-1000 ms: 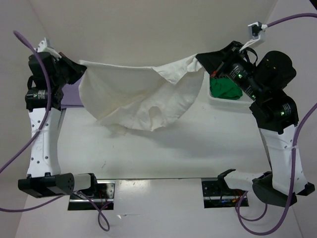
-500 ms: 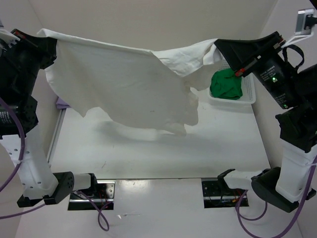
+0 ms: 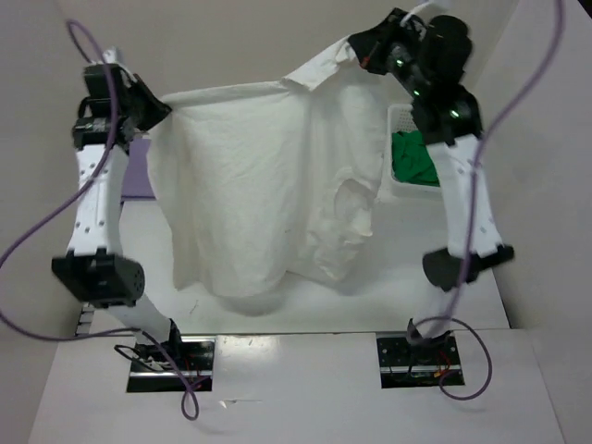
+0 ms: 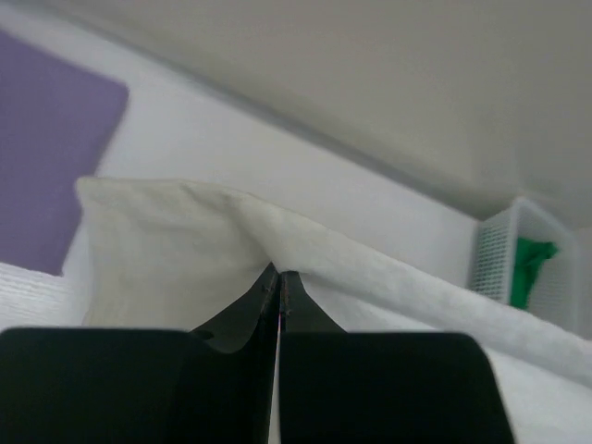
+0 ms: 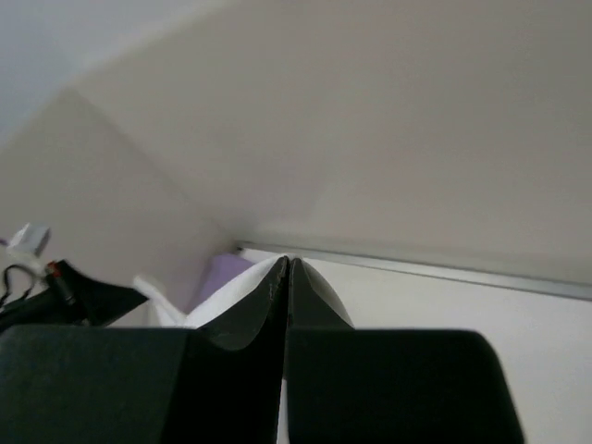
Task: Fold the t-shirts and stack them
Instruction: Flatten out the tshirt
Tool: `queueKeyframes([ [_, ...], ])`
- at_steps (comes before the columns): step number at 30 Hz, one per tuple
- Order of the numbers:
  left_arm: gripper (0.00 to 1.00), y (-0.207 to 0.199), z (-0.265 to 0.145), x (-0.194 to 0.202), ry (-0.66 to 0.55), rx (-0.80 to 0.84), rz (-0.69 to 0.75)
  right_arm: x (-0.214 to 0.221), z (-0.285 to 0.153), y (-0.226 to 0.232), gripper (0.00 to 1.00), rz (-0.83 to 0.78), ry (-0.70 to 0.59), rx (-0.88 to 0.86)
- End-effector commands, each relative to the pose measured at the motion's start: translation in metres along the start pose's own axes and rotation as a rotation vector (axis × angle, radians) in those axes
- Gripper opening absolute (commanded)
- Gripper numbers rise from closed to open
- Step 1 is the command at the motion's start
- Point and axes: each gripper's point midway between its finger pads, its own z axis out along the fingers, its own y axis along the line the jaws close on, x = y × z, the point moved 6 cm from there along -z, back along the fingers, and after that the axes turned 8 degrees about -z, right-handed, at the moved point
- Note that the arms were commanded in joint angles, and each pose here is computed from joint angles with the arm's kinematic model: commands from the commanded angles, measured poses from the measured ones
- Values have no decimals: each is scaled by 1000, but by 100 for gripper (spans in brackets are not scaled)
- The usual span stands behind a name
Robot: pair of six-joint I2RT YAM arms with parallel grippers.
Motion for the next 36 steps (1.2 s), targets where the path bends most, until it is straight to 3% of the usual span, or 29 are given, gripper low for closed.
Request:
queueKeyframes([
  [1, 0, 23, 68, 30, 88, -72, 38, 94, 94, -98, 0, 28, 180, 120],
  [5, 0, 39, 151, 64, 151, -173, 75, 163, 133, -169, 0, 70, 279, 217],
  [7, 0, 20, 158, 46, 66, -167, 91, 170, 136, -183, 0, 68, 278, 260],
  [10, 0, 19, 173, 42, 60, -181, 83, 156, 136, -177, 3, 69, 237, 247],
  [12, 3, 5, 163, 25, 7, -155, 74, 138, 130, -174, 23, 73, 200, 239],
  [13, 11, 7, 164, 25, 1, -162, 75, 137, 129, -171, 37, 76, 206, 229],
  [15, 40, 18, 162, 29, 24, -189, 93, 142, 121, -165, 68, 92, 257, 193],
  [16, 66, 19, 160, 33, 49, -184, 101, 153, 114, -164, 71, 113, 321, 201],
  [17, 75, 20, 149, 28, 56, -173, 93, 149, 105, -153, 73, 103, 344, 185],
  [18, 80, 42, 151, 46, 121, -220, 97, 175, 98, -156, 73, 113, 427, 224],
  [20, 90, 35, 125, 46, 100, -170, 95, 209, 65, -135, 67, 138, 518, 230],
  [21, 94, 45, 116, 52, 105, -173, 79, 218, 52, -125, 47, 161, 526, 204],
  [22, 99, 65, 99, 71, 129, -190, 49, 225, 41, -119, 35, 182, 513, 196],
  [23, 100, 74, 90, 82, 164, -176, 36, 274, 12, -125, 23, 247, 627, 248],
  [25, 100, 92, 65, 88, 172, -173, -17, 282, -26, -104, 3, 261, 660, 221],
  [26, 100, 121, 59, 118, 261, -220, -48, 325, -58, -105, 0, 290, 771, 253],
  [27, 100, 131, 50, 129, 310, -205, -88, 319, -76, -99, 0, 304, 747, 250],
  [28, 100, 141, 35, 125, 286, -213, -126, 329, -91, -100, 0, 324, 765, 266],
  [29, 90, 152, 25, 134, 300, -235, -158, 357, -117, -104, 1, 371, 825, 313],
  [30, 74, 169, 11, 155, 321, -274, -195, 356, -131, -101, 6, 389, 816, 319],
  [31, 42, 182, 5, 159, 315, -312, -244, 379, -151, -103, 24, 411, 869, 345],
  [32, 34, 193, -1, 167, 332, -355, -272, 386, -158, -102, 33, 446, 882, 356],
  [34, 27, 224, -13, 188, 377, -454, -349, 409, -175, -105, 55, 488, 939, 387],
  [36, 26, 240, -20, 197, 392, -487, -409, 424, -179, -106, 62, 511, 955, 401],
])
